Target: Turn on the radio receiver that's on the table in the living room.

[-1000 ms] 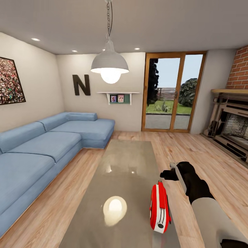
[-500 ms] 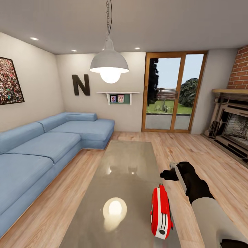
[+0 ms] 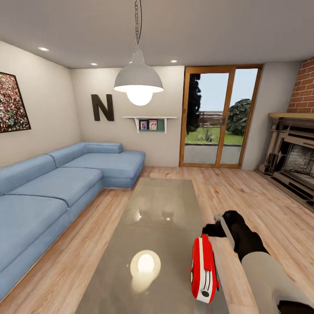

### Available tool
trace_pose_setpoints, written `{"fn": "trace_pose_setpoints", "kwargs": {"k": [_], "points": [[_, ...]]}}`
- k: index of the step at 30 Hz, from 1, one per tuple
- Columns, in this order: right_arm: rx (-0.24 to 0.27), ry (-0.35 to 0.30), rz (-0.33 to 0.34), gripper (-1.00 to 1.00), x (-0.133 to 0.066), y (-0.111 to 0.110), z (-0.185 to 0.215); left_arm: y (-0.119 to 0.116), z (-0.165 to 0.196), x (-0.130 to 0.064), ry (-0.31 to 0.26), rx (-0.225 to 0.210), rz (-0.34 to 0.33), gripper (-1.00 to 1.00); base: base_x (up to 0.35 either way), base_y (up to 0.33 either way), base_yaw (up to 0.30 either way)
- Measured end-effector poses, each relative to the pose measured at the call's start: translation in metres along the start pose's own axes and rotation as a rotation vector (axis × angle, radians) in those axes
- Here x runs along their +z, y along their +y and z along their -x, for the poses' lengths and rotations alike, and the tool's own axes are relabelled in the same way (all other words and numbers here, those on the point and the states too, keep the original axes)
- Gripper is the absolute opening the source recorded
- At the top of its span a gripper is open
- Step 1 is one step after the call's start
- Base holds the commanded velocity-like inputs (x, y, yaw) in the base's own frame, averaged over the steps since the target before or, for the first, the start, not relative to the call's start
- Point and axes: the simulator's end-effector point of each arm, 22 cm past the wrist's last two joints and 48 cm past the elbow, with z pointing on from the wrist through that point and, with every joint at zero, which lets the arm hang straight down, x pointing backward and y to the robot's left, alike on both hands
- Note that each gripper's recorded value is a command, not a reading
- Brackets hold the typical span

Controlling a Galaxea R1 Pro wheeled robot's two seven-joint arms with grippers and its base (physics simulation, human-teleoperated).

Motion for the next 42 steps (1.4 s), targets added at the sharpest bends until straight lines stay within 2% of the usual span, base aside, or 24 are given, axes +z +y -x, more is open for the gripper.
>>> {"fn": "trace_pose_setpoints", "kwargs": {"k": [3,9,32,42], "points": [[-0.001,0.009,0.001,1.00,0.005,0.000,-0.005,-0.001,0.000,0.000,0.000,-0.001,-0.001,1.00,0.000,0.000,0.000],[-0.009,-0.014,0.002,1.00,0.014,0.001,-0.007,-0.002,0.001,0.000,-0.005,-0.005,-0.002,1.00,0.000,0.000,0.000],[-0.015,-0.004,0.003,1.00,0.050,0.001,-0.036,-0.002,-0.024,0.031,-0.007,-0.007,0.000,1.00,0.000,0.000,0.000],[-0.015,-0.004,0.004,1.00,0.050,0.001,-0.036,-0.003,-0.024,0.031,-0.006,-0.006,-0.001,1.00,0.000,0.000,0.000]]}}
